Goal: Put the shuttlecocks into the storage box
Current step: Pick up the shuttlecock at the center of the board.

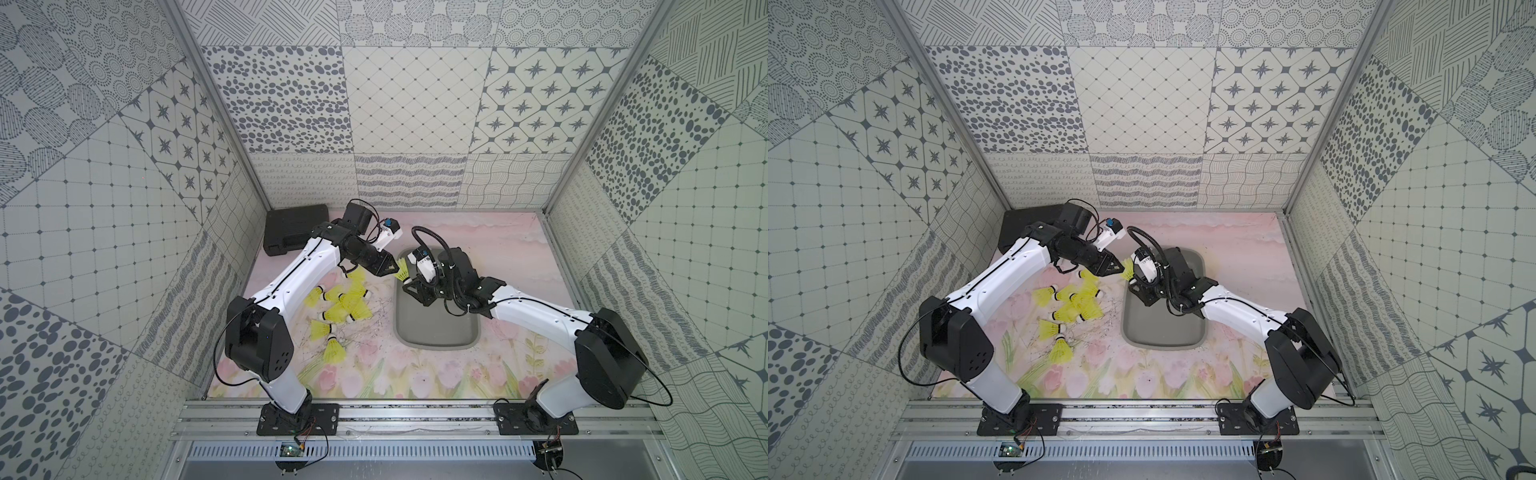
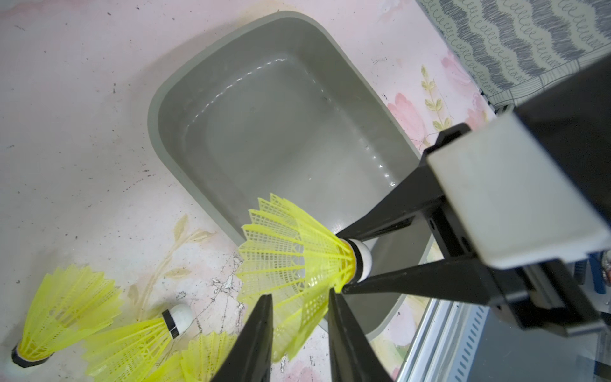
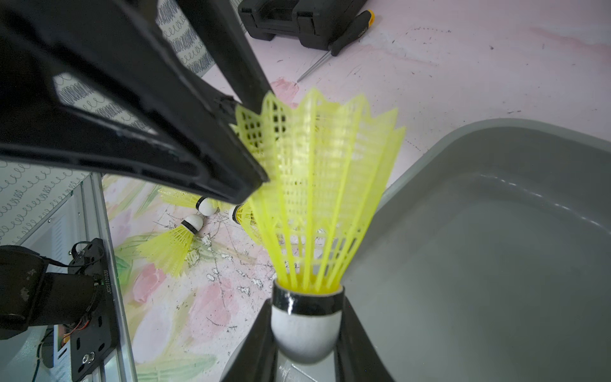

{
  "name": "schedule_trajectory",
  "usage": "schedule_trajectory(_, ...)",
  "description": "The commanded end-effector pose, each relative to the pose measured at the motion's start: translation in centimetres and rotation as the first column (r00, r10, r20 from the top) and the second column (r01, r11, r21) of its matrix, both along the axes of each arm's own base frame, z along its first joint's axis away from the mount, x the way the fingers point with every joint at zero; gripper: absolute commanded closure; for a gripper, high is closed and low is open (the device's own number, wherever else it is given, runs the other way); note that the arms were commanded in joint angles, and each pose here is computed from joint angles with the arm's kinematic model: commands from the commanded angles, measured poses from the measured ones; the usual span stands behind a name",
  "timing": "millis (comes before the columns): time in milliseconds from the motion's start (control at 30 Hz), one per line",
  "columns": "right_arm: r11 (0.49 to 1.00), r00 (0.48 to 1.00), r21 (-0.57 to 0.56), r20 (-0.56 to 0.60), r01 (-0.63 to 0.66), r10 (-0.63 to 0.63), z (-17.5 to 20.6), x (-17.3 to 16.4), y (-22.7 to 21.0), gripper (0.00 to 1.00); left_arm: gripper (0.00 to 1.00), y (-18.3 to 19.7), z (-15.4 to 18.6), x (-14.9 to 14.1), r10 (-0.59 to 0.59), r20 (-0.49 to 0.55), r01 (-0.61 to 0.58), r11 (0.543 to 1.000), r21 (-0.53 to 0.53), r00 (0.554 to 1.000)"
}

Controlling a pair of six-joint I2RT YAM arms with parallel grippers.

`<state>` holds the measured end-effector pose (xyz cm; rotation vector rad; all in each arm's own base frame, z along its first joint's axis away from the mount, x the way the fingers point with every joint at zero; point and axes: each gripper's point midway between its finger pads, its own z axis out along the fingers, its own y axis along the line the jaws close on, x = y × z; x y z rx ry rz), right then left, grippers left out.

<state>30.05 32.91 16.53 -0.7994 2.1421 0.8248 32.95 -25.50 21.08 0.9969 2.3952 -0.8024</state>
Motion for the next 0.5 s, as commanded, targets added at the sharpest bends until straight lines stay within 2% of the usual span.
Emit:
schedule_trajectory(0, 1.0, 0.999, 0.021, 0.05, -0.011, 0.01, 1.3, 0.2, 0.1, 0.75, 0.79, -0.6, 0.7, -1.1, -0.062, -0.026, 0.061, 0.997, -0.045, 0.998)
schedule_trajectory(100, 1.0, 0.999, 0.017, 0.054, -0.002, 0.001, 1.3, 0.3, 0.0, 0.74, 0.87, -0.5, 0.8, -1.1, -0.057, -0.027, 0.056, 0.997, -0.046, 0.998)
schedule_trajectory(267, 1.0, 0.998, 0.012, 0.063, 0.019, -0.02, 1.4, 0.6, -0.3, 0.7, 0.92, -0.9, 0.7, -0.9, -0.03, -0.049, 0.026, 0.997, -0.068, 0.998)
schedule_trajectory(467, 0.997, 0.994, -0.007, 0.078, 0.073, -0.072, 1.2, 1.1, -1.2, 0.55, 0.95, -0.9, 0.4, 0.3, 0.074, -0.076, -0.081, 0.993, -0.089, 0.994)
